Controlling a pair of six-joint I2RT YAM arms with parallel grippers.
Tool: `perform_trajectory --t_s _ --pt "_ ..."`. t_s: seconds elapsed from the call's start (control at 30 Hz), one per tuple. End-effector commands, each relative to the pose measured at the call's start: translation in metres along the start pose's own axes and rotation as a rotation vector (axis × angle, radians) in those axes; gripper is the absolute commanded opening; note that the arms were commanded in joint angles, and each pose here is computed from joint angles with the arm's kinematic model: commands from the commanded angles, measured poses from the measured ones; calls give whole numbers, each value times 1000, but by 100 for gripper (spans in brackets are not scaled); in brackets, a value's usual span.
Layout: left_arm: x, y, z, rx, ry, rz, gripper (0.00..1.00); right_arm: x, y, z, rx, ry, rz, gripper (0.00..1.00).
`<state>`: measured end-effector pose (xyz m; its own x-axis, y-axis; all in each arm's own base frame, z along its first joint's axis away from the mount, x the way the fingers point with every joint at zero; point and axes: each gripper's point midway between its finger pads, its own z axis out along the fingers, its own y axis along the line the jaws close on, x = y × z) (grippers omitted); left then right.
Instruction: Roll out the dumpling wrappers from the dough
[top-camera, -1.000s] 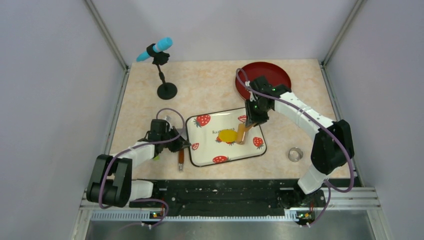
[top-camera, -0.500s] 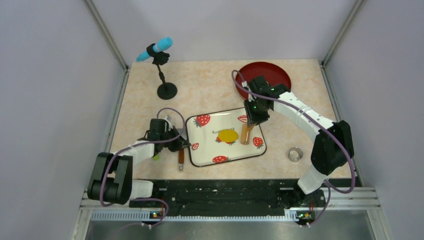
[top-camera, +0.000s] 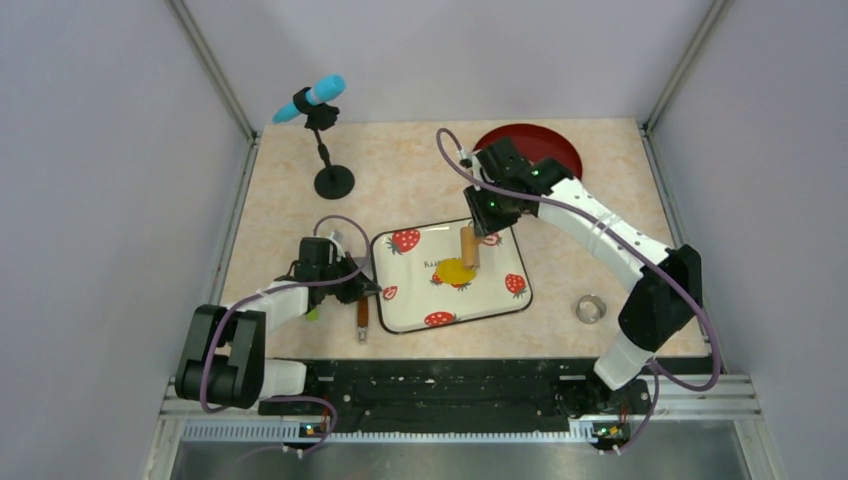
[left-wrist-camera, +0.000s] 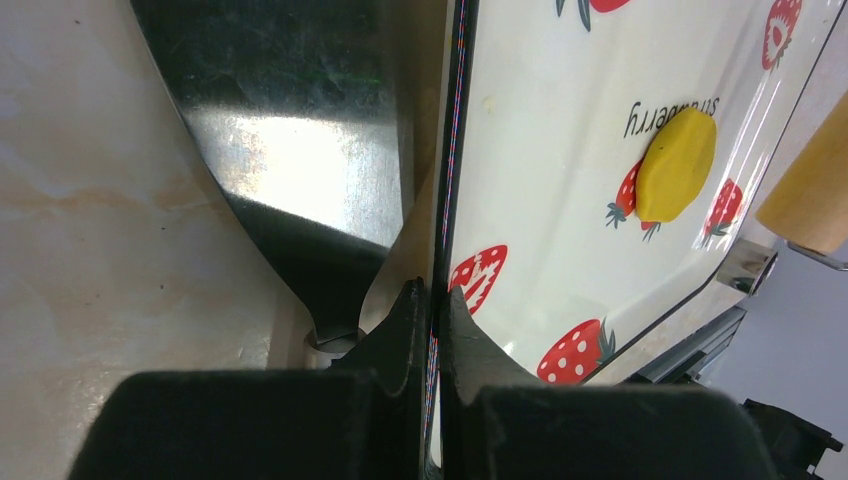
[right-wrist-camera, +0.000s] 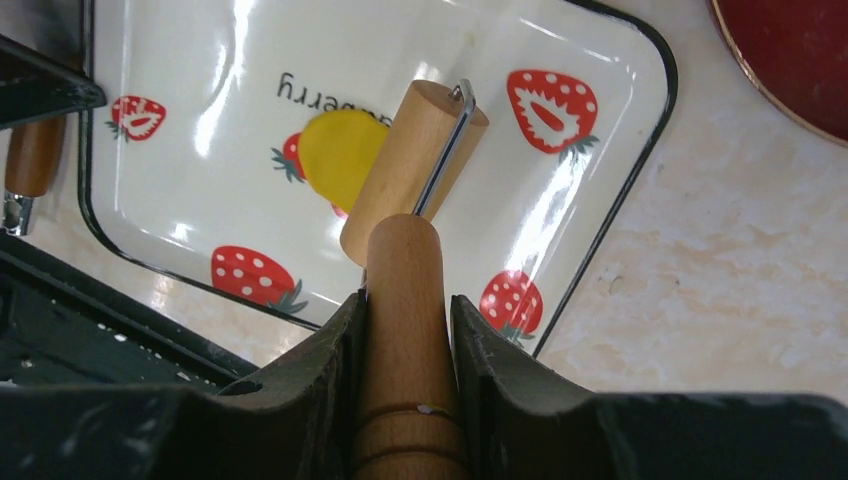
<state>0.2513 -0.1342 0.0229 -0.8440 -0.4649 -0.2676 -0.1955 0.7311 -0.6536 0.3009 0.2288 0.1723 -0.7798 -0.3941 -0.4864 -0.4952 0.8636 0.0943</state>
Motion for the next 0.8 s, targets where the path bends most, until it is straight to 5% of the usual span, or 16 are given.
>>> perform_trajectory --t_s 0.0,0.77 --pt "-1 27 0 -112 -17 -3 0 -35 16 -3 -23 -84 -54 0" --pt "0 28 -1 -116 -20 -5 0 61 -18 80 126 293 -28 0"
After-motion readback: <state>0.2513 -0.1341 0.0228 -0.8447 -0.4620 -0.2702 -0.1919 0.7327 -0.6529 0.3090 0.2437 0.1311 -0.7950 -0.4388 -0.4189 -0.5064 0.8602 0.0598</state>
